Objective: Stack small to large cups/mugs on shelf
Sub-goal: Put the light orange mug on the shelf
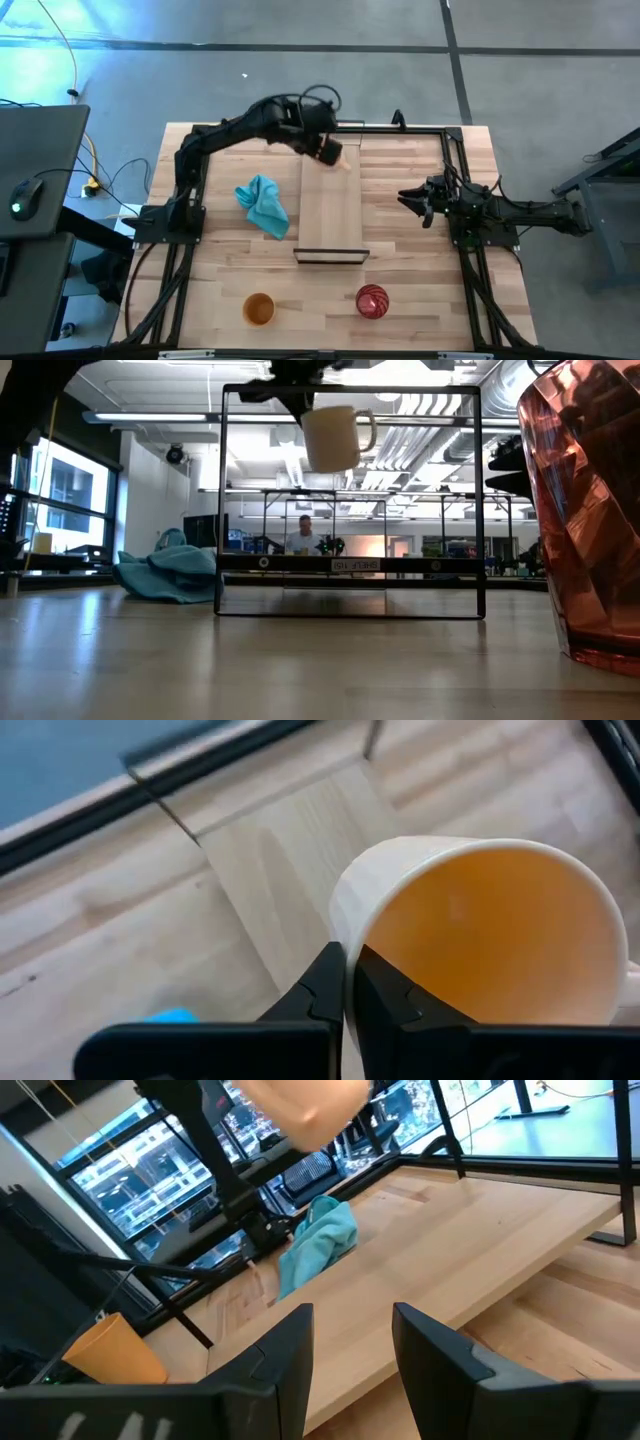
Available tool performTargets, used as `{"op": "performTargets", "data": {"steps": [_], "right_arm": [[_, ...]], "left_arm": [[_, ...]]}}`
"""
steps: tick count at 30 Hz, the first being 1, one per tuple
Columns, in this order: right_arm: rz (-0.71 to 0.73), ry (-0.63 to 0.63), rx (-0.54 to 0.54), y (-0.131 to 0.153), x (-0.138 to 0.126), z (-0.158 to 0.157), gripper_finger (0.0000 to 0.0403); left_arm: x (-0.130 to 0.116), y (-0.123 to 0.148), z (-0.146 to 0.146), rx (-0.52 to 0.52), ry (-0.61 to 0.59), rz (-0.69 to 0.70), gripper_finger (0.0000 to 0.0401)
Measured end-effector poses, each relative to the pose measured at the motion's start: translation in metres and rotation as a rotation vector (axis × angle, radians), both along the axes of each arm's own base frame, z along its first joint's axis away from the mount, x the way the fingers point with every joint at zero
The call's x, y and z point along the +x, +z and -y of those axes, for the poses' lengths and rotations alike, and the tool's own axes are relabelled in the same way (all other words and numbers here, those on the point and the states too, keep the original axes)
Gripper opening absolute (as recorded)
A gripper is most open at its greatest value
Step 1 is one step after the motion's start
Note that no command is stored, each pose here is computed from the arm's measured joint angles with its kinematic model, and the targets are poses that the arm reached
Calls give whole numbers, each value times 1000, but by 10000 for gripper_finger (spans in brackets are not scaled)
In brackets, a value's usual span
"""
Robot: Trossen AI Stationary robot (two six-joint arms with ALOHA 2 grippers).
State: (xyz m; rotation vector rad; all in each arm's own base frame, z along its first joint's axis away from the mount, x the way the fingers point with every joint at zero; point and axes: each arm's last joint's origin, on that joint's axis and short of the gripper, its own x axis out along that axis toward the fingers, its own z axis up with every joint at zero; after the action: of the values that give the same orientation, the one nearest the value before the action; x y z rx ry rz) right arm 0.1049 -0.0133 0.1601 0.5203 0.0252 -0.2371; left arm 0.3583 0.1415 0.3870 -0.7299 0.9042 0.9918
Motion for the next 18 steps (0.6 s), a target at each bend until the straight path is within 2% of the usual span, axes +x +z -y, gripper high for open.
{"op": "performTargets", "data": {"steps": [8,18], "right_arm": [[-2,1,-6,0,0,0,130],[-4,26,-6,0,0,-1,130]], "left_arm": [[6,-22,-32,-80,111,19,0],[29,-55,-43,-125,151,1,0]]}}
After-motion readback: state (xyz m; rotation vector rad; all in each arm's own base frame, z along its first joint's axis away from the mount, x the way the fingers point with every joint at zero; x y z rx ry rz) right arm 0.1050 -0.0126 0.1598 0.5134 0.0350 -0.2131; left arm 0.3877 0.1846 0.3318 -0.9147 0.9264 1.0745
